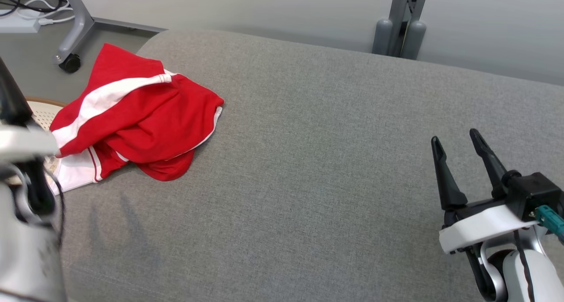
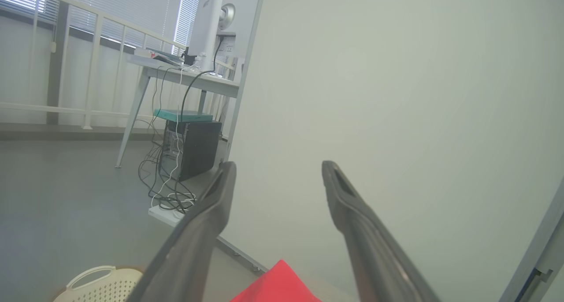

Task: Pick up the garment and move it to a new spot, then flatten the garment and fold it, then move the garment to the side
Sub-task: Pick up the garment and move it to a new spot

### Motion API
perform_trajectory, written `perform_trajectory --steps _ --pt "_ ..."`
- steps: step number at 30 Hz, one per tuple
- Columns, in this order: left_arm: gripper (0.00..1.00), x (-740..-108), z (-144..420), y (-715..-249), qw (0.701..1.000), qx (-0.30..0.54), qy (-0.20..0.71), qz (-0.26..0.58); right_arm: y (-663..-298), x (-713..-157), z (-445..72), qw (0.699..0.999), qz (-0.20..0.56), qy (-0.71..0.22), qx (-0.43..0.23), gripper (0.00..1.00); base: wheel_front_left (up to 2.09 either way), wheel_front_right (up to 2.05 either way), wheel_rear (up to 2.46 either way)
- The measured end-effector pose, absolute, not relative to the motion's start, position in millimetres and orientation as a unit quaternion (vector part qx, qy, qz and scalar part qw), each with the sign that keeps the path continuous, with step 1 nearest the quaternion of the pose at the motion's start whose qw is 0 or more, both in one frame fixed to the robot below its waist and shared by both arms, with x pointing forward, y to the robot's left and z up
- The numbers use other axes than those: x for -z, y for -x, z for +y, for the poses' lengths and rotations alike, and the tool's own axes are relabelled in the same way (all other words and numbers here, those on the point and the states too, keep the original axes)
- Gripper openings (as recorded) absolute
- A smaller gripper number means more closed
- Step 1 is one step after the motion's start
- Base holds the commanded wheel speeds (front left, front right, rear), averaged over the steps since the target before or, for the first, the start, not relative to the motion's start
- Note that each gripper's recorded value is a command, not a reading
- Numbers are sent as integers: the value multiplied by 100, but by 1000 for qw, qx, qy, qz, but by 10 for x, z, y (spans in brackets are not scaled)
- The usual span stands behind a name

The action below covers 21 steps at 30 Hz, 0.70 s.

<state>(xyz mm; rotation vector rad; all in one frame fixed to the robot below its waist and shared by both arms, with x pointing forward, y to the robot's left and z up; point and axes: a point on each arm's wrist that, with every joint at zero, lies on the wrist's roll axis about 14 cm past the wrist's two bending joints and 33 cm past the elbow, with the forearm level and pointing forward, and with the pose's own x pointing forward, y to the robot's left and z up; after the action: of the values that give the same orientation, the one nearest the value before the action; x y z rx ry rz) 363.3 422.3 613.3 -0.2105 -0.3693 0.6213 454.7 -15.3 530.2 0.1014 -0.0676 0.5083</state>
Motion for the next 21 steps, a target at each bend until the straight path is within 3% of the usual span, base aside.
perform_trajectory --steps 21 --pt "100 -5169 3252 -2721 962 -260 54 -60 -4182 -5269 -82 962 -20 -53 -266 100 0 0 0"
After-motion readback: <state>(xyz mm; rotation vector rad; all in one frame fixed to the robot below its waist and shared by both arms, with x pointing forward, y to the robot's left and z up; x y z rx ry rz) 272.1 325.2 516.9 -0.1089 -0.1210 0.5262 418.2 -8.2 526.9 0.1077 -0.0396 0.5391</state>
